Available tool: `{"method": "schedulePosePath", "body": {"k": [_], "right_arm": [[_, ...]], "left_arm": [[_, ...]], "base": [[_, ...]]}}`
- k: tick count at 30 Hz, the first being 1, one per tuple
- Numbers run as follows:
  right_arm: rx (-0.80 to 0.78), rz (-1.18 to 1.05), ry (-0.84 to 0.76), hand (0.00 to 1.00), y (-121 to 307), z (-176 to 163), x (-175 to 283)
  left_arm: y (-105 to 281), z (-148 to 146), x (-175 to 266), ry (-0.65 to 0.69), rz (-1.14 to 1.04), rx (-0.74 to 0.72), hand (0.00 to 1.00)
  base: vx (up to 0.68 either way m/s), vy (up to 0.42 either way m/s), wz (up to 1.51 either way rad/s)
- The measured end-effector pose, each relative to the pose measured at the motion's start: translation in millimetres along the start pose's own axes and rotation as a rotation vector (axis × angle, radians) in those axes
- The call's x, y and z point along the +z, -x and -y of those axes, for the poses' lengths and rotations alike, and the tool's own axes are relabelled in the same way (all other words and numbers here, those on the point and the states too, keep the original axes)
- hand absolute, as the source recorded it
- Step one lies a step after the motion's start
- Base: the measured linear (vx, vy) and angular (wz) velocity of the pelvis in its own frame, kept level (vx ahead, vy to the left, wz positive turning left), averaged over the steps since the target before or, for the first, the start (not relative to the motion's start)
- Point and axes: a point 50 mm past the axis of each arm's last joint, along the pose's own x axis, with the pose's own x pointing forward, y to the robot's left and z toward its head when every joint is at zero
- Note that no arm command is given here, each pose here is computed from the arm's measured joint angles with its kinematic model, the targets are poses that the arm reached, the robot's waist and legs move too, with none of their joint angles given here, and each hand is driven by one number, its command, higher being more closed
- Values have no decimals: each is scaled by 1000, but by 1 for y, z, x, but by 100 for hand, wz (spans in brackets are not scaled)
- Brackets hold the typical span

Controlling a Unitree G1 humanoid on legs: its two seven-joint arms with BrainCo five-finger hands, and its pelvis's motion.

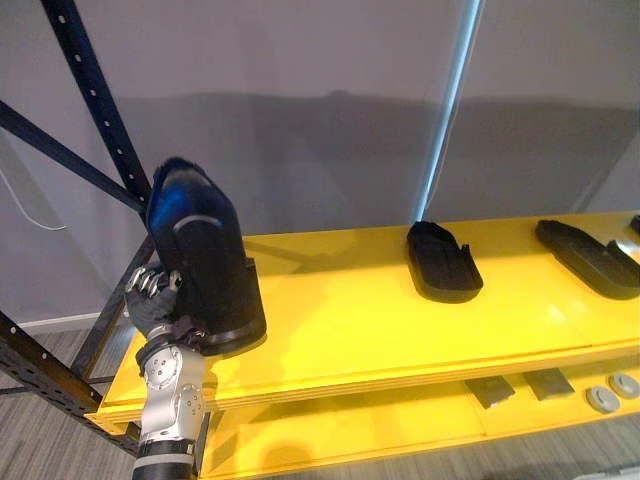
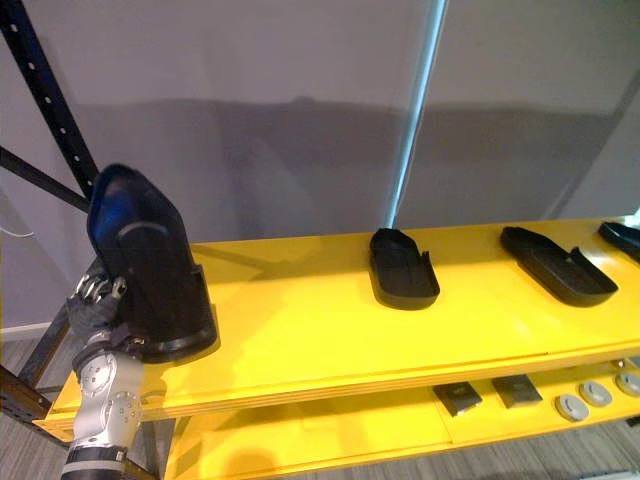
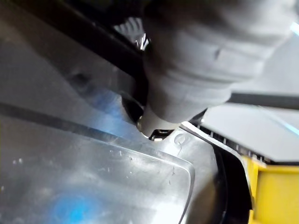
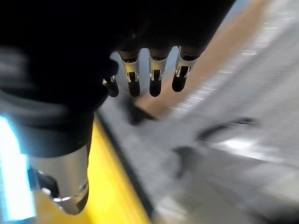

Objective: Walk over and take plastic housings, then place them on the shelf

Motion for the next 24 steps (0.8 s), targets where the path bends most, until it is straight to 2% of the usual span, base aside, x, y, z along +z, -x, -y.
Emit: {"method": "schedulePosePath", "body": {"k": [2, 5, 11, 16, 24], "right_arm": [[-6, -7, 5, 0, -2, 7, 1], [-13, 25, -10, 0, -6, 10, 15], [46, 26, 1, 0, -8, 1, 21], [100, 70, 33, 0, -11, -14, 40], [156, 127, 82, 0, -12, -30, 61]], "left_arm": [[-9, 10, -4, 53, -33, -1, 100], [-20, 43, 0, 94, -63, -117, 100], [-41, 89, 8, 67, -100, -250, 100], [-66, 91, 28, -32, -68, -230, 100], [-83, 85, 60, -92, 16, -213, 100]], "base": [[-15, -124, 29], [-44, -62, 19], [-29, -21, 8], [-44, -7, 5], [-51, -28, -2]]}}
